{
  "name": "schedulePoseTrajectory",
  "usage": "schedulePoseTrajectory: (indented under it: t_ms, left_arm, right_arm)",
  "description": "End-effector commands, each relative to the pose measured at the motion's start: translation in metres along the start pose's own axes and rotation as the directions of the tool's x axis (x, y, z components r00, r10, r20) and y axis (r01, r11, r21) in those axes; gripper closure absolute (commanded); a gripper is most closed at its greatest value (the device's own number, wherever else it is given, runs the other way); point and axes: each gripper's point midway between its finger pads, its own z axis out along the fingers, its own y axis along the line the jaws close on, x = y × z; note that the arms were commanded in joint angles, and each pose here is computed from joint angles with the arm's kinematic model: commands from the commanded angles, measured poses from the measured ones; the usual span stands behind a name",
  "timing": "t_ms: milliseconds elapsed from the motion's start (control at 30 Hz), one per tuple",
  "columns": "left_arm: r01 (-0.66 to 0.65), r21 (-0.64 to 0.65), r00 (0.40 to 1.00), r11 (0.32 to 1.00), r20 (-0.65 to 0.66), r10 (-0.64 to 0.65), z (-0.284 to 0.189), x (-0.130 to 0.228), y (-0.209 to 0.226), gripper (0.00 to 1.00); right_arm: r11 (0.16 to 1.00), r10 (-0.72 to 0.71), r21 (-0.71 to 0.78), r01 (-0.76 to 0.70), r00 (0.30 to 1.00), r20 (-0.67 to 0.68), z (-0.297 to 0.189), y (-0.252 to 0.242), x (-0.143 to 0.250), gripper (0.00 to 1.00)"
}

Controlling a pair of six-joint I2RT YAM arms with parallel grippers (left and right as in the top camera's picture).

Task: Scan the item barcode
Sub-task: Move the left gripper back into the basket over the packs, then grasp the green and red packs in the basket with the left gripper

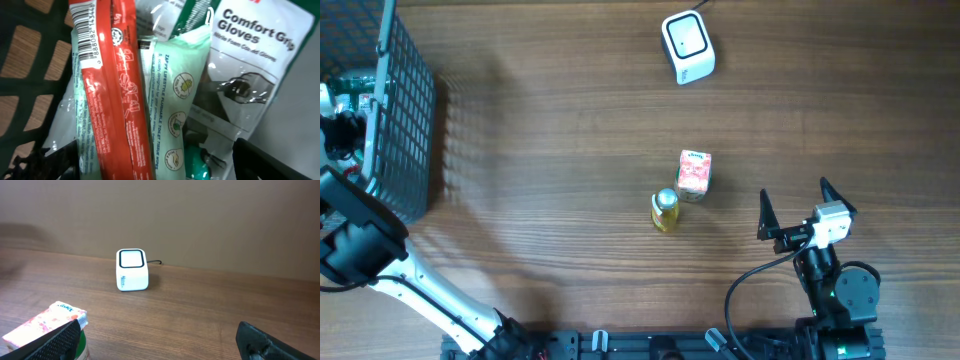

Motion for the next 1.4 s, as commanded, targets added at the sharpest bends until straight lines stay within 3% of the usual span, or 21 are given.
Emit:
schedulePoseTrajectory:
  t_ms: [0, 333, 633, 1367]
  left_arm:
    - [-0.01, 0.063, 1.0, 0.998, 0.0, 0.01, 0.002, 0.001, -0.011, 0.2]
    - [-0.042, 0.084, 0.999, 0.996, -0.027, 0.044, 0.001, 0.004, -0.031, 0.2]
    - [-0.034, 0.046, 0.999, 0.998, -0.039, 0.036, 0.002, 0.007, -0.02, 0.0]
    - [-0.065, 0.059, 0.993, 0.996, -0.093, 0.071, 0.034, 0.047, -0.02, 0.0]
  right_arm:
    - [1.0, -0.005, 0.013, 0.005, 1.0, 0.007, 0.0, -0.002, -0.001, 0.0]
    - [1.0, -0.005, 0.013, 0.005, 1.0, 0.007, 0.0, -0.002, -0.001, 0.0]
    - [1.0, -0.006, 0.013, 0.006, 1.0, 0.007, 0.0, -0.002, -0.001, 0.0]
    - [1.0, -0.005, 0.013, 0.005, 1.0, 0.007, 0.0, -0.002, -0.001, 0.0]
